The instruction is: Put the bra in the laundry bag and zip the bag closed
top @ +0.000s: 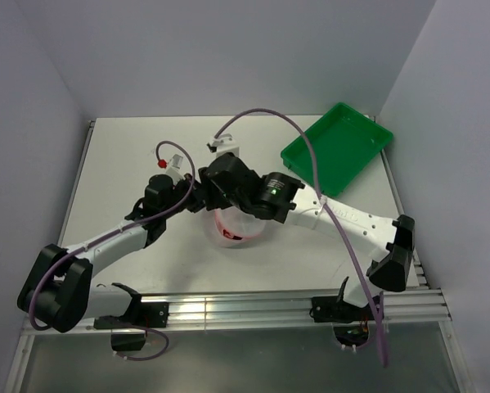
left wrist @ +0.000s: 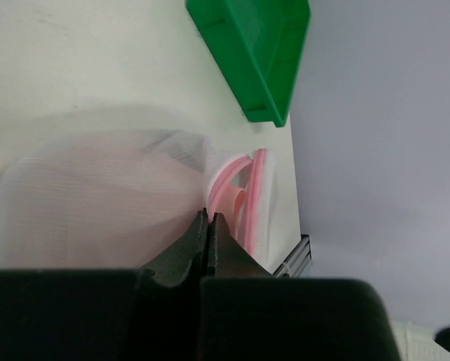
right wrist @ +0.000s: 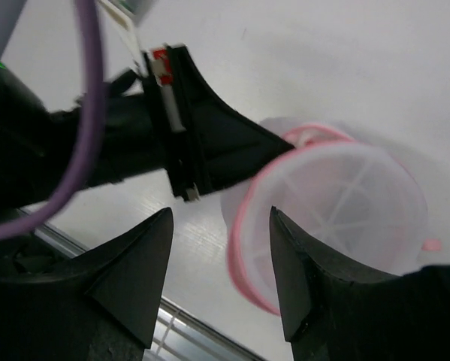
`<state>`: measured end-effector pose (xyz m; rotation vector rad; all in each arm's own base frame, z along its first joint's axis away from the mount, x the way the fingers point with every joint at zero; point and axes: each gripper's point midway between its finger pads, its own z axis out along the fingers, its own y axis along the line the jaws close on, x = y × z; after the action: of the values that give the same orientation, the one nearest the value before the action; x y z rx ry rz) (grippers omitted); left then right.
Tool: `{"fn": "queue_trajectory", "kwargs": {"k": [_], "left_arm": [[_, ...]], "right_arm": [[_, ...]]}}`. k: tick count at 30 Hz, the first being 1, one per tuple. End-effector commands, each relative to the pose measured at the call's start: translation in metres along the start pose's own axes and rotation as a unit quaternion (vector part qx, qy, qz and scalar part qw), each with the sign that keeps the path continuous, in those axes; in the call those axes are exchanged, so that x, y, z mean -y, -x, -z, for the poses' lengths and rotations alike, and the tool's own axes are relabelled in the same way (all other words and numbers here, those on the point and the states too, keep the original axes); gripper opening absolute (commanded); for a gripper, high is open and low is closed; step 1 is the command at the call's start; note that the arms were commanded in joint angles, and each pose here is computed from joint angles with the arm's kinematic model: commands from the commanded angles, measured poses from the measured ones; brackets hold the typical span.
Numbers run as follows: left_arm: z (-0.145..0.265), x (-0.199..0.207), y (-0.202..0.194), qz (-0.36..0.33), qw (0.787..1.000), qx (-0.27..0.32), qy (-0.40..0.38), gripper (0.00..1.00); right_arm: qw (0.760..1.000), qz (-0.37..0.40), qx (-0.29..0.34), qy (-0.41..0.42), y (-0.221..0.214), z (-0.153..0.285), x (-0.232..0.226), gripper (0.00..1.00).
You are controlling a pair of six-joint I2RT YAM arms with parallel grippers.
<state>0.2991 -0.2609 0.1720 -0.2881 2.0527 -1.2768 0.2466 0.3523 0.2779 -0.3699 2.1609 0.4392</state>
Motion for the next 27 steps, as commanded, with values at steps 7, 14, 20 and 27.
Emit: {"fn": "queue_trajectory", "kwargs": {"k": [7, 14, 20, 27], "left_arm": [[0.008, 0.003, 0.011, -0.031, 0.998, 0.003, -0.051, 0.0], [0.001, 0.006, 0.025, -0.053, 0.996, 0.006, -0.067, 0.0], [-0.016, 0.004, 0.034, -0.068, 0.996, -0.007, -0.06, 0.01], [-0.031, 0.0, 0.036, -0.073, 0.995, -0.021, -0.068, 0.06]], "right_arm": [[0.989, -0.132, 0.066, 0.017, -0.027, 0.015, 0.086, 0.54], [0.965, -0.224, 0.099, 0.091, -0.083, 0.014, 0.12, 0.66], [0.937, -0.276, 0.121, 0.179, -0.084, 0.005, 0.125, 0.75], [0.912, -0.334, 0.115, 0.208, -0.085, -0.014, 0.134, 0.72]]}}
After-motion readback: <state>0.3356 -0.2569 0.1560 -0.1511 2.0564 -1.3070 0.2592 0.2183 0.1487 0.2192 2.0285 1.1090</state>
